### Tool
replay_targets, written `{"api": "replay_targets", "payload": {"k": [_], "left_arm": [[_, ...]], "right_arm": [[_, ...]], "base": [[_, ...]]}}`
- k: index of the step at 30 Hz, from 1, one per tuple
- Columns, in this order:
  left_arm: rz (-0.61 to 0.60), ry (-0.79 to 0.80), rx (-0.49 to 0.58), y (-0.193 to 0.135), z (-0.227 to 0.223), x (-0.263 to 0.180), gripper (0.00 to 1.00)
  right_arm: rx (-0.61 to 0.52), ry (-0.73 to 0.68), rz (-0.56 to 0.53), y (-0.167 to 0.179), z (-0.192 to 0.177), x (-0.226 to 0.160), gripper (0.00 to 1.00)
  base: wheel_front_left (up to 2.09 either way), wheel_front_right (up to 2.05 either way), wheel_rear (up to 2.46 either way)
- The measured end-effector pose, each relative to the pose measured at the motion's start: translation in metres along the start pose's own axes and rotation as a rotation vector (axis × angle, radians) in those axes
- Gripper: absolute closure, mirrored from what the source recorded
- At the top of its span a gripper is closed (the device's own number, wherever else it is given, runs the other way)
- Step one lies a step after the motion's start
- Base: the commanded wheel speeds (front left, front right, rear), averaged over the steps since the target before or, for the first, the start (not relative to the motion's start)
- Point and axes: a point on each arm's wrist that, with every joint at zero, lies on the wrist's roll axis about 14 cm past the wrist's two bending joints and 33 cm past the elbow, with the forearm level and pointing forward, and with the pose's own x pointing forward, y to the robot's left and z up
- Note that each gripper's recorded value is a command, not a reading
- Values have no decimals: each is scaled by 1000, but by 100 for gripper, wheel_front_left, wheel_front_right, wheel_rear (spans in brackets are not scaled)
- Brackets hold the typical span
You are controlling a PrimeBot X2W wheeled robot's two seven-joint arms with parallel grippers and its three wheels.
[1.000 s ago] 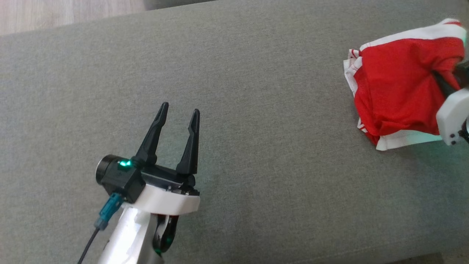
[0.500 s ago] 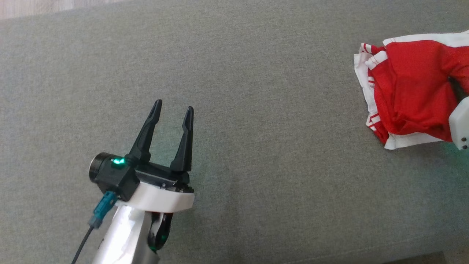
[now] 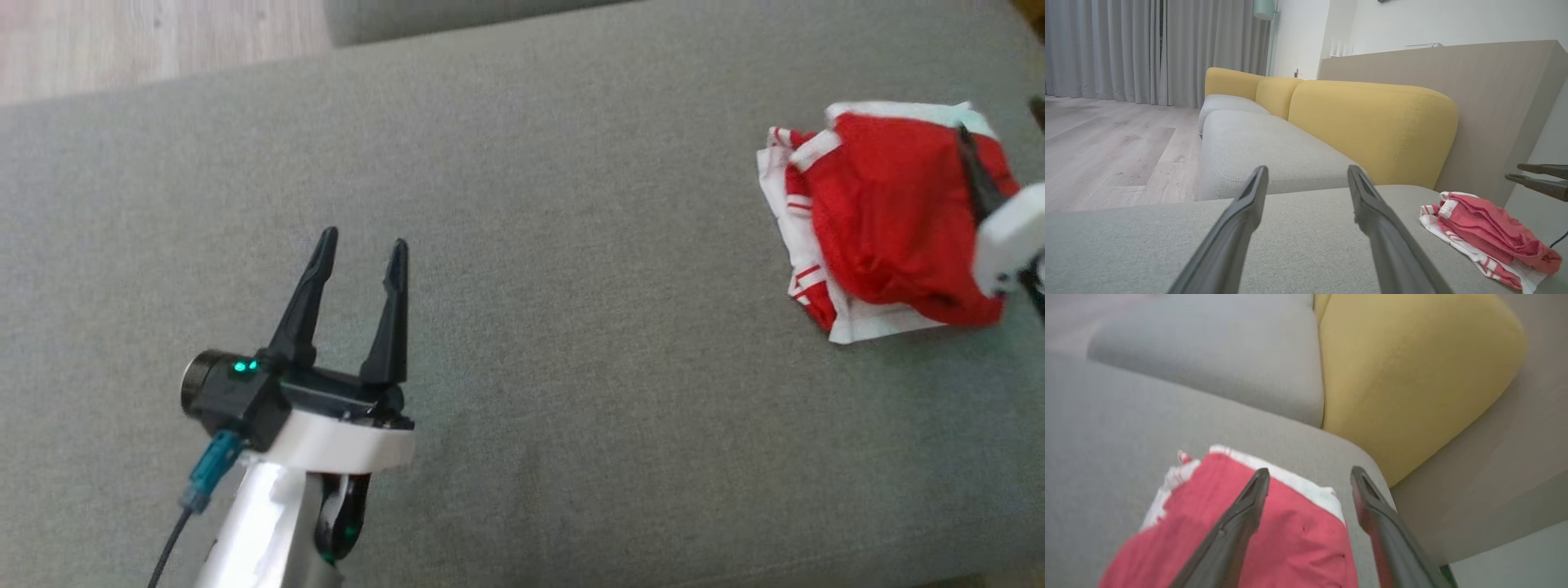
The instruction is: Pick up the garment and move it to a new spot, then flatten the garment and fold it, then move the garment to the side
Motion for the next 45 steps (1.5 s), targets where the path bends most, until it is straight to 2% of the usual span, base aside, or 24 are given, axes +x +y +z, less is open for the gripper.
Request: {"api": "replay_targets", "payload": {"k": [2,8,15,20,23,28,45], "left_arm": [[7,-5,0,1,2,-2,0],[39,-29,-1,3,16,-21,0],[96,-60,9,12,30,-42,0],[150,-57,5,23,30,-59,0],[178,-48,2,29,27,-69,0],[221,-44,-39,38,24,-80,0],[255,-34,-49,46,20,-89,0]], "right_arm": [[35,-47,-2,4,13,-1,0],[173,-319,48,39,86,-19,0],[378,-466,118,95,111,-50,0],[505,-461,133,129,96,-67,0],[524,-414,130,139,69,-76,0],[576,-327,188,171,34,-90,0],[585,-348,195,173,38,-92,0]], "base": [[0,0,0],[0,0,0],[0,0,0],[0,0,0],[0,0,0],[0,0,0],[0,0,0]]}}
